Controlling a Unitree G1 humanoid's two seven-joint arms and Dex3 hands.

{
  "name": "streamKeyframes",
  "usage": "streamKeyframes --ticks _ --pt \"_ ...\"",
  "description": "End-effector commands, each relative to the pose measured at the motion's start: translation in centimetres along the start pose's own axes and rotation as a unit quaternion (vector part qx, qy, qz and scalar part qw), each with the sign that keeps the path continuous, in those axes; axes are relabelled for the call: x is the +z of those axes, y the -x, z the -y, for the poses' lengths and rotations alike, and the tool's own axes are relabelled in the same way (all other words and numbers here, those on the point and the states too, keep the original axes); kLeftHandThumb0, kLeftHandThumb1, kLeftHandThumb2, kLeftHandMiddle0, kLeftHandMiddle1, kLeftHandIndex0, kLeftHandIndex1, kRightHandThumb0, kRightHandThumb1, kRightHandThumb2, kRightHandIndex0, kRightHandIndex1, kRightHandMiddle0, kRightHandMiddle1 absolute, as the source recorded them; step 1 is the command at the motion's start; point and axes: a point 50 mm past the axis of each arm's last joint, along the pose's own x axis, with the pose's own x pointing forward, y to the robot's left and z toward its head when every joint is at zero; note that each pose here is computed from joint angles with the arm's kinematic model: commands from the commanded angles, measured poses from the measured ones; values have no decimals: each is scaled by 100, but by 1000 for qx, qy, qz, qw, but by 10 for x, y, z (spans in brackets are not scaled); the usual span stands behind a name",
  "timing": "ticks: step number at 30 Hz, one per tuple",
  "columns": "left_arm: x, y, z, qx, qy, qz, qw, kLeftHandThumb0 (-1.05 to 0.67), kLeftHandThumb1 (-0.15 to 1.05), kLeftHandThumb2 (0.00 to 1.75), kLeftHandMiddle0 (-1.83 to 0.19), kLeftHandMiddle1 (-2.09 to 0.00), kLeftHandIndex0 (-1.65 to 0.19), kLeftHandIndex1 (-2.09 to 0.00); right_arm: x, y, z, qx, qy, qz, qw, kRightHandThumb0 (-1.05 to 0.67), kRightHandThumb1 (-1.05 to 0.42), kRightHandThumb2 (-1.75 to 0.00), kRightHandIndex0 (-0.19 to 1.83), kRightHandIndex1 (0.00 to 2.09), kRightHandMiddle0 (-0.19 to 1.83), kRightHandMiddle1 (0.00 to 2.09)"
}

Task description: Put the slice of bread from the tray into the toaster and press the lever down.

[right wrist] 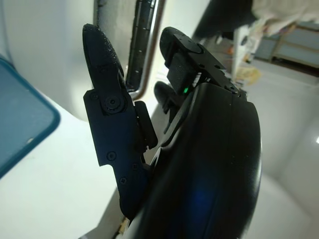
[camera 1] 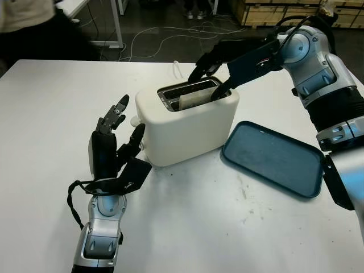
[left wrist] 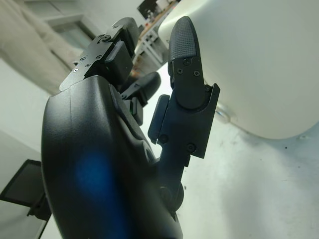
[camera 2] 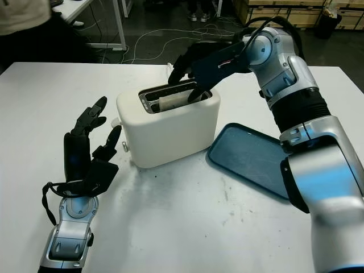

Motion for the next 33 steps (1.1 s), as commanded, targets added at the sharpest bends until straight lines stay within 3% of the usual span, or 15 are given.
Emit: streamKeyframes --ticks 1,5,11,15,18,25,30,33 --pt "1 1 -1 3 1 0 1000 -55 92 43 -20 -95 -50 -2 -2 4 0 -23 22 0 999 -61 -84 0 7 75 54 1" --pt "1 1 -1 2 -4 5 1000 -55 92 43 -21 -95 -51 -2 -4 9 -1 -94 38 21 995 -59 -86 0 26 61 61 2" --pt "1 0 -2 2 -3 7 1000 -54 92 43 -20 -95 -51 -2 -12 27 -9 -299 128 50 944 -57 -85 0 47 63 74 7" --pt "2 -2 -5 3 -12 15 1000 -52 92 43 -21 -96 -51 -3 -31 42 -39 -391 80 66 914 -47 -82 0 66 41 82 3" --pt "2 -4 -9 1 -21 19 1000 -53 92 40 -21 -96 -52 -3 -41 53 -73 -420 20 66 905 -40 -79 0 78 27 85 2" --pt "6 -10 -19 0 -44 46 998 -53 92 35 -22 -96 -53 -4 -54 82 -148 -463 -147 37 873 -32 -79 0 86 16 86 1" --pt "12 -13 -30 -5 -77 66 995 -51 92 30 -24 -97 -55 -5 -55 98 -182 -488 -235 -12 840 -32 -77 0 92 12 88 1" --pt "15 -18 -40 -8 -110 96 989 -45 92 19 -31 -96 -61 -8 -54 103 -193 -497 -255 -34 829 -32 -78 -1 94 11 88 1"
